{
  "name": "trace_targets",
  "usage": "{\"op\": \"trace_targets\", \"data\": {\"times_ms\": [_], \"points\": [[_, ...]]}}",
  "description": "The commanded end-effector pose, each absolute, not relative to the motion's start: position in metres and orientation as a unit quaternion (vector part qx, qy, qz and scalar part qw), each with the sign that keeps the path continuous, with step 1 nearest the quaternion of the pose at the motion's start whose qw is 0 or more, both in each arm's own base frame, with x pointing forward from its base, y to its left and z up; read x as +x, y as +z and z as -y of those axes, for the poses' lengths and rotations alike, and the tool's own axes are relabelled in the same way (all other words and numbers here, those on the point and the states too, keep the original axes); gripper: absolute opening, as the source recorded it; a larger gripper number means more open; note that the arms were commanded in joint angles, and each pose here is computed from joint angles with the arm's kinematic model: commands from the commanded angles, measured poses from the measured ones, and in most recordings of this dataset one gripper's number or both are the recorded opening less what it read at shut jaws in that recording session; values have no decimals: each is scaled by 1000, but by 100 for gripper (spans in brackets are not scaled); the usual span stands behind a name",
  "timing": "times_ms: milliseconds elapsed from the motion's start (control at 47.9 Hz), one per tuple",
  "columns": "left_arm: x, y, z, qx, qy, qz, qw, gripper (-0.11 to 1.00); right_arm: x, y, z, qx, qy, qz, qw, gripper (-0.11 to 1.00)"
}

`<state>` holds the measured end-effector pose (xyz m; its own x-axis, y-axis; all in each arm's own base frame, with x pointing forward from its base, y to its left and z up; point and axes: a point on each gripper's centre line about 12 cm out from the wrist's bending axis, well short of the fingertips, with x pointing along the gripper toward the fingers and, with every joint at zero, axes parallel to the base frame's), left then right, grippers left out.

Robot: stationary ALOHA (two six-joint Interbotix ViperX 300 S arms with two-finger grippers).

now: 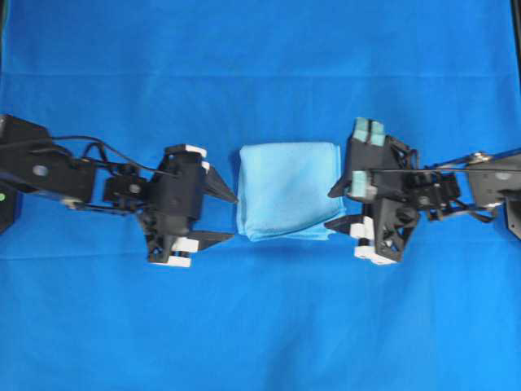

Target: Fold the light blue towel.

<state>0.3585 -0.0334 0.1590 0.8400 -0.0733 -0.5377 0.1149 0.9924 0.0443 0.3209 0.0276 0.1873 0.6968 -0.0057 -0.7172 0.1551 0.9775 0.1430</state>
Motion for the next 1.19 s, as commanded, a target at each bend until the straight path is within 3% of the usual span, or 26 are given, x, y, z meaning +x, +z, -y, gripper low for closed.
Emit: {"op": "trace_targets", "data": {"times_ms": [0, 167, 543, 877, 1169], "points": [[350, 192, 33, 37, -49, -239, 969, 64, 318, 218, -27, 92, -41, -352, 931, 62], [318, 220, 29, 35, -48, -194, 979, 64, 297, 241, -22, 68, -37, -318, 945, 62], [234, 243, 21, 31, -46, -111, 992, 64, 223, 276, -9, 45, -31, -214, 975, 62], [173, 232, 9, 26, -27, -70, 997, 64, 178, 252, -4, 46, -22, -170, 984, 62], [158, 215, -1, 15, 1, -83, 996, 64, 167, 214, 6, 64, -43, -176, 981, 62]]}}
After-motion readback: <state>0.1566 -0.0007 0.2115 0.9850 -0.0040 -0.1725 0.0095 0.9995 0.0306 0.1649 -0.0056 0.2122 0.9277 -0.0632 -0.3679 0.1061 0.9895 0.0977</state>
